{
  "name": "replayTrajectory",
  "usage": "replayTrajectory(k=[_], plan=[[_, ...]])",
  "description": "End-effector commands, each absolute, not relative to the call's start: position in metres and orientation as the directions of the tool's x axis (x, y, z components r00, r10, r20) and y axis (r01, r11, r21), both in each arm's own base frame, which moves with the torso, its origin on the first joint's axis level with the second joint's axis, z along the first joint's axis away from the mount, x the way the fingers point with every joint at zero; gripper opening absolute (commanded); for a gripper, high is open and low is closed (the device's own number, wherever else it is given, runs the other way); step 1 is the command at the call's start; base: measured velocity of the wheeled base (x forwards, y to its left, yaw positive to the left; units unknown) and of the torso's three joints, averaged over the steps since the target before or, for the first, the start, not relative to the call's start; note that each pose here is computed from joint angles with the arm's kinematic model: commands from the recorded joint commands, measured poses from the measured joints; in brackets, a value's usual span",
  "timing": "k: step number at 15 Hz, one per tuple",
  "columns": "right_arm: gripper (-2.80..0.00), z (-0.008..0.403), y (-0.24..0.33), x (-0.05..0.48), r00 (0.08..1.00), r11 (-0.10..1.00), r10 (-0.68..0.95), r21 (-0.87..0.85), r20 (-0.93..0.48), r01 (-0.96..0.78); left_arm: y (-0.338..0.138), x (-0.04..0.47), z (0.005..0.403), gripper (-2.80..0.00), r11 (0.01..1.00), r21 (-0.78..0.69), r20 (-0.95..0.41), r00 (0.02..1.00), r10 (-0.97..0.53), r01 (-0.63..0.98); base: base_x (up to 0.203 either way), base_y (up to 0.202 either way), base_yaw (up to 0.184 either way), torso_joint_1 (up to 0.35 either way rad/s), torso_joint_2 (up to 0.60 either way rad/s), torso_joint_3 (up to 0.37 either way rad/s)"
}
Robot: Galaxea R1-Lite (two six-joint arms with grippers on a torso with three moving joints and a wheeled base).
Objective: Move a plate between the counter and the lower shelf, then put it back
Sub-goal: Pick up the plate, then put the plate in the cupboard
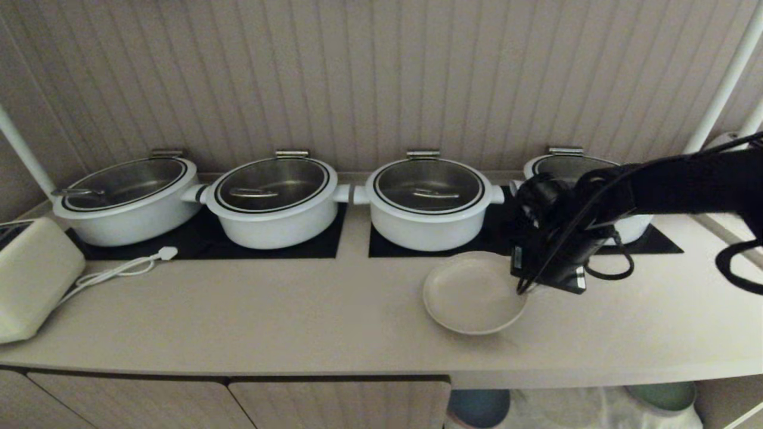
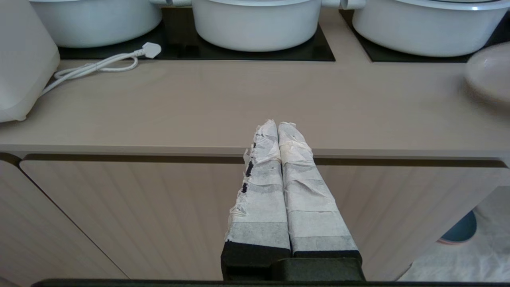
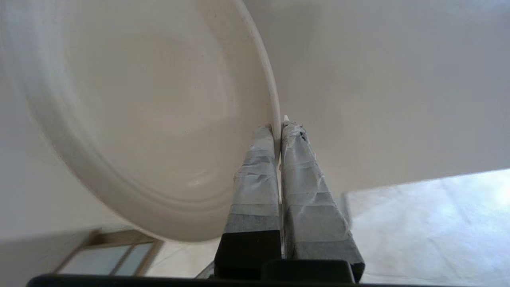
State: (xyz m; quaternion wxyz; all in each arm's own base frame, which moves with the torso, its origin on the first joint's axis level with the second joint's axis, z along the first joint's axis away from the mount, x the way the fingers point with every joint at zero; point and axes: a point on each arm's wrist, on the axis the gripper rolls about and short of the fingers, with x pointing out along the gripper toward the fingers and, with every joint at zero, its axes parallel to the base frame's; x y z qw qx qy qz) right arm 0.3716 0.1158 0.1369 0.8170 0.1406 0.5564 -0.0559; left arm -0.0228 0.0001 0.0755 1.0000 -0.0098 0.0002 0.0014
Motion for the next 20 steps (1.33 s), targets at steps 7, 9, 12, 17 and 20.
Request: replayTrajectory(k=[7, 9, 12, 17, 20], plan=[[-2.80, 0.190, 0.099, 0.314, 0.492, 0.926, 0.211, 0.334, -0.844, 0.177, 0.000, -0.023, 0.075, -2.80, 1.000, -0.020, 0.000, 1.000, 0.003, -0.003, 0.000, 0.000, 0.000, 0.000, 0.00, 0.000], [-2.80, 0.200, 0.094, 0.297, 0.505, 0.920, 0.239, 0.360, -0.829, 0.157, 0.000, -0.023, 0.075, -2.80, 1.000, -0.020, 0.000, 1.000, 0.003, -0.003, 0.000, 0.000, 0.000, 0.000, 0.00, 0.000], [-2.80, 0.211, 0.087, 0.268, 0.523, 0.913, 0.264, 0.385, -0.810, 0.134, 0.000, -0.023, 0.075, -2.80, 1.000, -0.020, 0.000, 1.000, 0.003, -0.003, 0.000, 0.000, 0.000, 0.000, 0.00, 0.000], [-2.80, 0.207, 0.070, 0.217, 0.515, 0.914, 0.263, 0.382, -0.816, 0.138, 0.000, -0.023, 0.075, -2.80, 1.000, -0.020, 0.000, 1.000, 0.003, -0.003, 0.000, 0.000, 0.000, 0.000, 0.00, 0.000], [-2.80, 0.200, 0.063, 0.194, 0.502, 0.916, 0.256, 0.373, -0.826, 0.146, 0.000, -0.023, 0.075, -2.80, 1.000, -0.020, 0.000, 1.000, 0.003, -0.003, 0.000, 0.000, 0.000, 0.000, 0.00, 0.000]])
